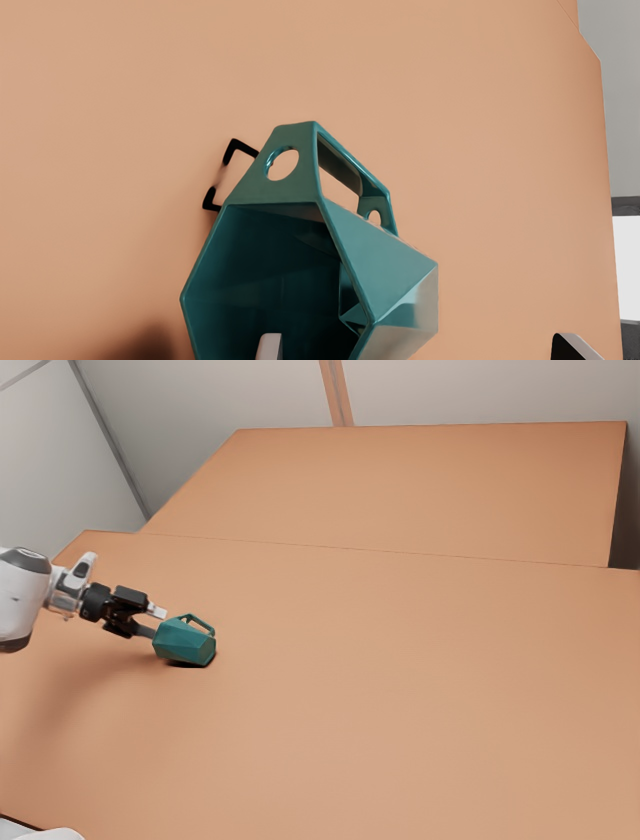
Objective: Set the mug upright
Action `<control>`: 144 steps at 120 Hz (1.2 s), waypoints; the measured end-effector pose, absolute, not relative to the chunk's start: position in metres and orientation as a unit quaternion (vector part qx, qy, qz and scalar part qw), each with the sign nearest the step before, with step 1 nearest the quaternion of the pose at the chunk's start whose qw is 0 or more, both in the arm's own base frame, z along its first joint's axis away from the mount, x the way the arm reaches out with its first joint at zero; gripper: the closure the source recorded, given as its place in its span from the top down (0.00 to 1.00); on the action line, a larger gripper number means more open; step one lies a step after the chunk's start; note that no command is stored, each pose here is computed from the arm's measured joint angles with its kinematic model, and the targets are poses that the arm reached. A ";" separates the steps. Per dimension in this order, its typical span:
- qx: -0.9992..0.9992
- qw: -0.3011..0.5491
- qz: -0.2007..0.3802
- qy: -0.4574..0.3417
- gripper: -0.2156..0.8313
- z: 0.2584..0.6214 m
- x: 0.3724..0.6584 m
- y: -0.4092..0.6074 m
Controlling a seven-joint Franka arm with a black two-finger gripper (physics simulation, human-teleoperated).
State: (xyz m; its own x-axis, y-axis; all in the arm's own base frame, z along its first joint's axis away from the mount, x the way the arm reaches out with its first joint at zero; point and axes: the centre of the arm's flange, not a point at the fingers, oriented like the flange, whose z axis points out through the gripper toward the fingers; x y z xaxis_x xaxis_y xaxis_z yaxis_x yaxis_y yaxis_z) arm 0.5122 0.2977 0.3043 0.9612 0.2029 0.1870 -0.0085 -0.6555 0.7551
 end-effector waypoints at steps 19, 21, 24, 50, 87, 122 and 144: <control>0.900 0.415 0.123 0.053 0.78 0.295 0.516 0.292; 0.900 0.415 0.122 0.053 0.78 0.294 0.516 0.292; 0.900 0.415 0.122 0.052 0.78 0.293 0.517 0.291; 0.898 0.420 0.120 0.049 0.78 0.289 0.523 0.281; 0.897 0.422 0.118 0.048 0.56 0.285 0.526 0.277; 0.897 0.423 0.119 0.045 0.30 0.288 0.527 0.274; 0.898 0.421 0.119 0.042 0.16 0.290 0.528 0.272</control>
